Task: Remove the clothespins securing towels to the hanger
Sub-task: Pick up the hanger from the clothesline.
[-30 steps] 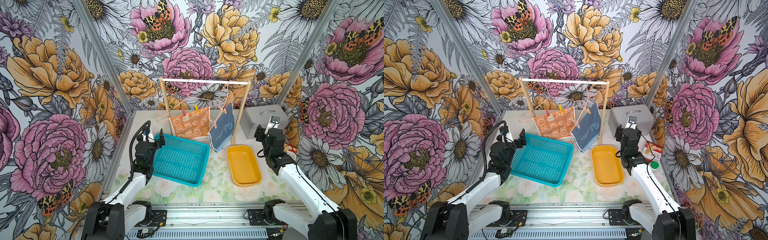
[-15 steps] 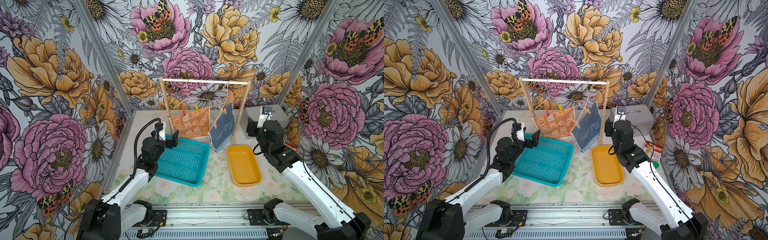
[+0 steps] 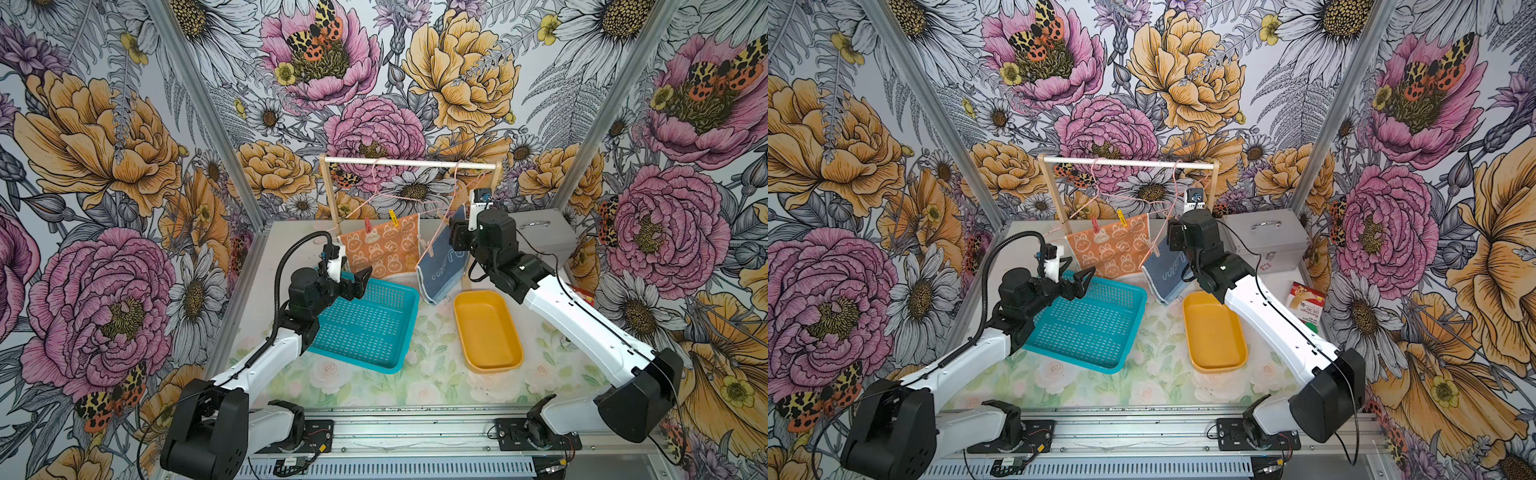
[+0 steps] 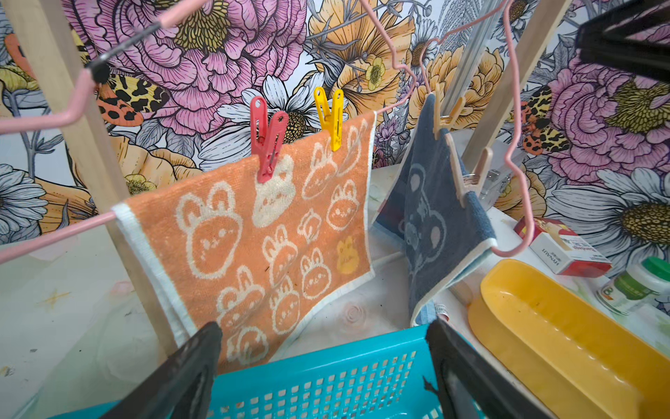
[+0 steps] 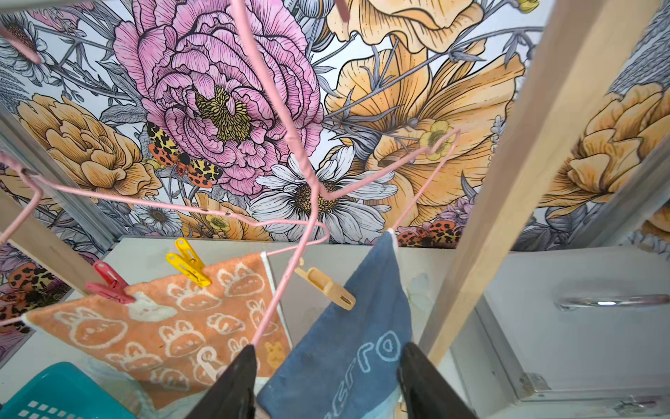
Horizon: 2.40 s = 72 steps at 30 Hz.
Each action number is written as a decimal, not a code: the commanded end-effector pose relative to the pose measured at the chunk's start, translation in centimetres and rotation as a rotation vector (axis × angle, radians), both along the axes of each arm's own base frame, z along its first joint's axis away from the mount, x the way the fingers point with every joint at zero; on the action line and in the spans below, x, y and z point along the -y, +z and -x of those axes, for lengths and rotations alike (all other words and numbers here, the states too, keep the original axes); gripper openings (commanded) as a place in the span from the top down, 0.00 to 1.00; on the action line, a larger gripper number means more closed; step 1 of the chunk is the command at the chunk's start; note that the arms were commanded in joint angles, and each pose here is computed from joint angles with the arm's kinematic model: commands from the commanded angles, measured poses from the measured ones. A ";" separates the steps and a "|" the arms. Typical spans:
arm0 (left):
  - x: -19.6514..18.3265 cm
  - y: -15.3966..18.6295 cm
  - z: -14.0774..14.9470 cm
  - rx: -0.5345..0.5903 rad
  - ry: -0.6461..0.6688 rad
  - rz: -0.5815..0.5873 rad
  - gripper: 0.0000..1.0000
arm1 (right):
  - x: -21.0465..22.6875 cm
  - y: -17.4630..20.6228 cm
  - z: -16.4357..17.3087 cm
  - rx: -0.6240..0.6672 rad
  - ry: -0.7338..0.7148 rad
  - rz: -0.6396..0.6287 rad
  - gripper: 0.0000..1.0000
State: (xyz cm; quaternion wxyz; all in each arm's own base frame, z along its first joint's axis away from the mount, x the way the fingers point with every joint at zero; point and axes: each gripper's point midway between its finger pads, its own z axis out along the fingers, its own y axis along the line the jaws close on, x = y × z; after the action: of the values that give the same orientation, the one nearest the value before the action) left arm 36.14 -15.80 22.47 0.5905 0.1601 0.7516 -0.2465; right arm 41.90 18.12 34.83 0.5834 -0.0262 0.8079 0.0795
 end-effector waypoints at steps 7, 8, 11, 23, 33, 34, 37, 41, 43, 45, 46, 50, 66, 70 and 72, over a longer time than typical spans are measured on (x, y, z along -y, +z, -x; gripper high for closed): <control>1.0 1.4 0.0 0.010 -0.054 0.034 0.11 | -2.0 1.7 -2.3 0.004 0.006 -0.115 0.41; 1.0 1.4 0.0 0.010 -0.054 0.034 0.11 | -2.0 1.7 -2.6 0.003 -0.003 -0.121 0.42; 0.9 1.4 0.0 0.011 -0.052 0.031 0.11 | -2.1 1.5 -3.4 -0.001 -0.025 -0.126 0.43; 0.8 1.5 0.1 0.014 -0.049 0.026 0.10 | -1.4 0.5 -6.0 -0.012 -0.093 -0.139 0.48; 0.7 1.5 0.1 0.014 -0.051 0.027 0.11 | -1.4 0.5 -7.4 -0.007 -0.109 -0.123 0.59; 0.7 1.6 0.1 0.017 -0.053 0.027 0.11 | -1.5 0.4 -7.4 -0.007 -0.108 -0.121 0.60; 0.7 1.6 0.1 0.017 -0.054 0.027 0.11 | -1.6 0.5 -7.6 -0.005 -0.107 -0.118 0.66; 0.7 1.7 0.1 0.018 -0.055 0.030 0.11 | -1.5 0.3 -7.6 -0.010 -0.108 -0.114 0.70; 0.7 1.8 0.2 0.019 -0.056 0.030 0.11 | -1.4 0.2 -7.6 -0.010 -0.108 -0.112 0.75; 0.7 1.8 0.2 0.020 -0.056 0.030 0.11 | -1.5 0.5 -7.6 -0.007 -0.101 -0.116 0.81; 0.7 1.9 0.2 0.022 -0.054 0.030 0.11 | -1.6 0.6 -7.5 -0.007 -0.094 -0.117 0.83; 0.8 1.6 0.1 0.014 -0.058 0.030 0.11 | -1.4 1.4 -7.1 0.006 -0.081 -0.115 0.91; 0.9 1.8 0.2 0.012 -0.060 0.034 0.11 | -2.0 3.9 -5.0 -0.012 0.065 -0.109 1.00; 0.8 1.8 0.2 0.013 -0.059 0.036 0.11 | -2.2 5.2 -4.2 -0.010 0.122 -0.095 1.00; 0.9 1.9 0.2 0.014 -0.061 0.039 0.11 | -2.2 5.8 -3.8 -0.013 0.150 -0.096 1.00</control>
State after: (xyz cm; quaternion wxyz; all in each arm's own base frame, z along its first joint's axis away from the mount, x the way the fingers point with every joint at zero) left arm 35.84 -16.42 22.69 0.5812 0.1675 0.7504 -0.2664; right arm 47.42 20.48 36.14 0.5462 -0.0323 0.8259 0.1362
